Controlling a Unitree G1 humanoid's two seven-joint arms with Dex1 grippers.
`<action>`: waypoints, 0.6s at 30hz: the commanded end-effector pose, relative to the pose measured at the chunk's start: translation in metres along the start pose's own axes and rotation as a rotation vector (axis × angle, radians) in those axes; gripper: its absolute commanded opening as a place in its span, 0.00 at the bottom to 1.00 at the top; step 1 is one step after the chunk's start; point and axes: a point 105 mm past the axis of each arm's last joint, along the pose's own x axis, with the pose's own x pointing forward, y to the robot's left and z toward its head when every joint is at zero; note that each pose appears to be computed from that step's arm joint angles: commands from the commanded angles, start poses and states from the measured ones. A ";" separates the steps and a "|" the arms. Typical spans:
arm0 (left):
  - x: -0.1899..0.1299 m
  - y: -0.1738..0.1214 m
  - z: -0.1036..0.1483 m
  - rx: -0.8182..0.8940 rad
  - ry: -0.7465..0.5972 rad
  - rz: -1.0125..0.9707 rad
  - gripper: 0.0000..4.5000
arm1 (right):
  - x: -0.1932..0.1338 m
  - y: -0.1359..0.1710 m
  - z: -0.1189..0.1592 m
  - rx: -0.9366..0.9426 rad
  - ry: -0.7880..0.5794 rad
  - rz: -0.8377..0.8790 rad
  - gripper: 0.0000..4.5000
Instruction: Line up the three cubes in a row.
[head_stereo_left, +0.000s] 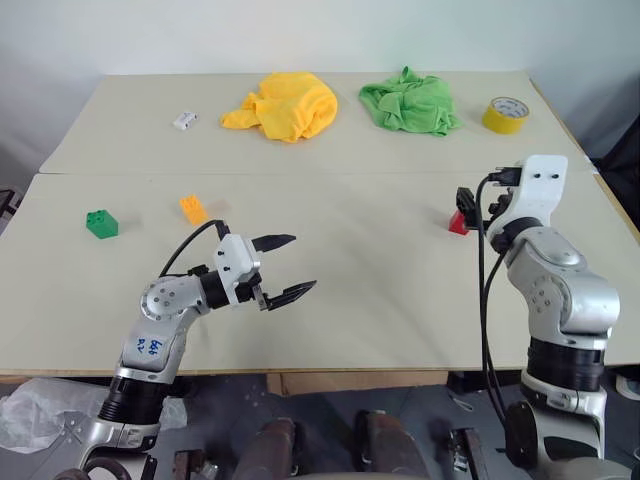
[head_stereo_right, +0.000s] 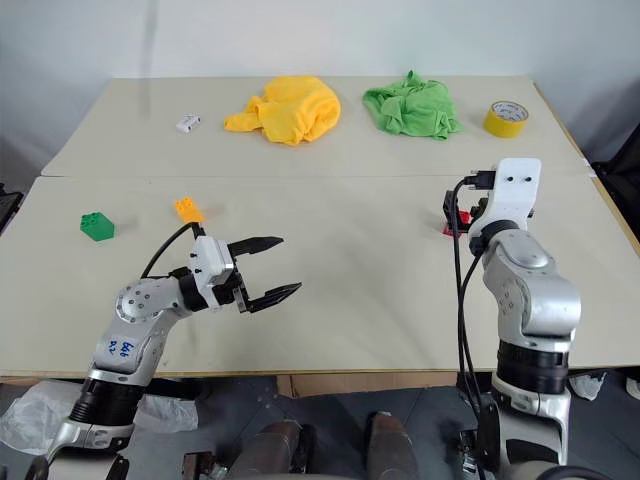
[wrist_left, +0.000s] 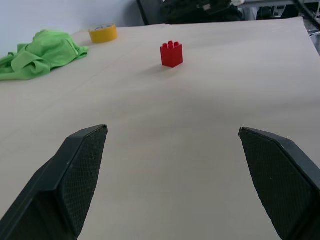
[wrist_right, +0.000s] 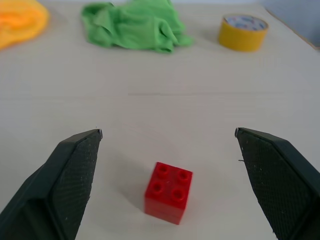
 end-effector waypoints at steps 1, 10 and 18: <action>-0.004 -0.002 0.011 0.052 -0.014 0.016 0.99 | 0.008 -0.010 -0.010 -0.036 0.049 -0.102 1.00; -0.007 -0.001 0.012 0.050 -0.005 0.037 1.00 | 0.015 0.007 -0.036 0.054 0.131 0.008 0.96; -0.009 -0.003 0.011 0.043 0.007 0.035 1.00 | 0.018 0.013 -0.029 0.075 0.074 0.061 0.43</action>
